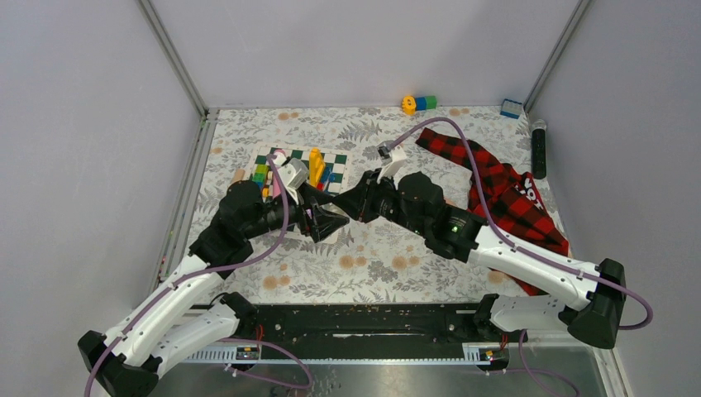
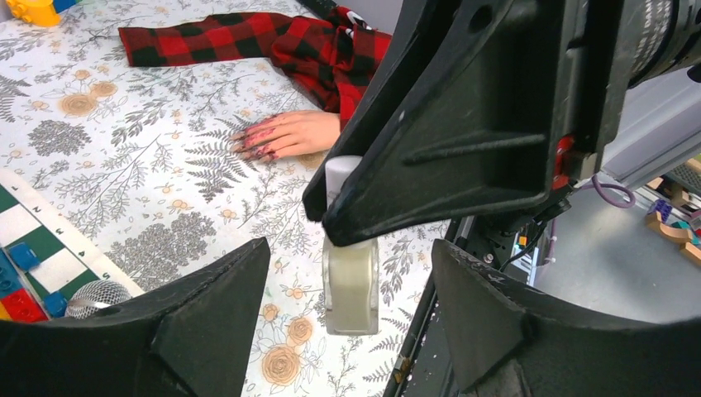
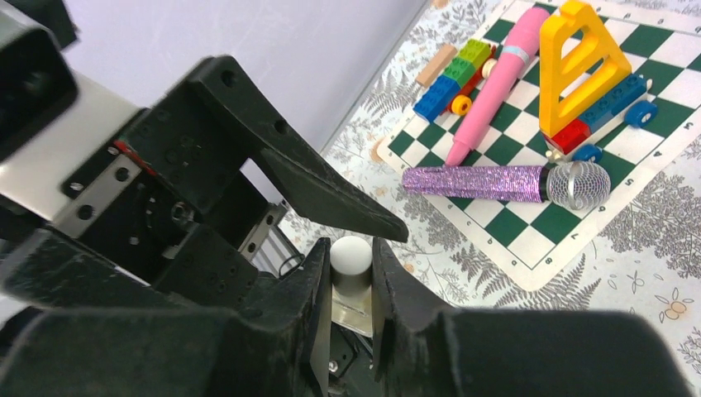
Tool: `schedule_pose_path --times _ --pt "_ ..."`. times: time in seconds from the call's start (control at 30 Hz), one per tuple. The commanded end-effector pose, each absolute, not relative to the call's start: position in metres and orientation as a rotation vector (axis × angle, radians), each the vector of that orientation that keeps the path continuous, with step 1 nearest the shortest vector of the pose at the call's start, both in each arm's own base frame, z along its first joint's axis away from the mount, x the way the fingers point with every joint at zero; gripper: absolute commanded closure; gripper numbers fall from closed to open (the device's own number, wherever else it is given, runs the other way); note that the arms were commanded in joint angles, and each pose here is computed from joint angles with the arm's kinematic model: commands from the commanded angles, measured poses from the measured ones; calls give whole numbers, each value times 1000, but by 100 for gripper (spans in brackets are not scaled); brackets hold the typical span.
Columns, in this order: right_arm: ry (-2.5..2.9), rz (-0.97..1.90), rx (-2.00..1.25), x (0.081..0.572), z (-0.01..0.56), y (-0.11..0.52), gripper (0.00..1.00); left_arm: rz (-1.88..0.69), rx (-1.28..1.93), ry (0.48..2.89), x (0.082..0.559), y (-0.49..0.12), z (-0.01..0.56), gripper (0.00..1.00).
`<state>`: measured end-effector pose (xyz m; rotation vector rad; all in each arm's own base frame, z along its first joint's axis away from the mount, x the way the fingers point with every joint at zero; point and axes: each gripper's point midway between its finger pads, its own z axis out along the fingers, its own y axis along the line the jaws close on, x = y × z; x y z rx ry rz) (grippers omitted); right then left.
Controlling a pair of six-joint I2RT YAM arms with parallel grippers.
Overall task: Paint the nails
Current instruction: Unscrew the nail polish bottle.
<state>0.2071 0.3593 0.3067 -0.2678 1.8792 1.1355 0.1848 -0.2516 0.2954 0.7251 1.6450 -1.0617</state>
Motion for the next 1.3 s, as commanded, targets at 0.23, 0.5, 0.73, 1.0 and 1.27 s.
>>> schedule_pose_path --times 0.23,0.5,0.73,1.0,1.27 --pt "1720 1238 -187 206 358 354 100 -1116 735 1593 184 -258 309 36" --pt "1725 1249 -226 203 357 359 100 -1154 733 1588 181 -261 310 46" --pt "1748 1245 -252 203 353 365 100 -1146 727 1583 181 -260 311 46" --pt "1755 1235 -263 203 351 365 100 -1155 736 1581 180 -261 310 69" --pt "1735 1215 -259 205 356 360 100 -1166 740 1593 180 -263 308 62"
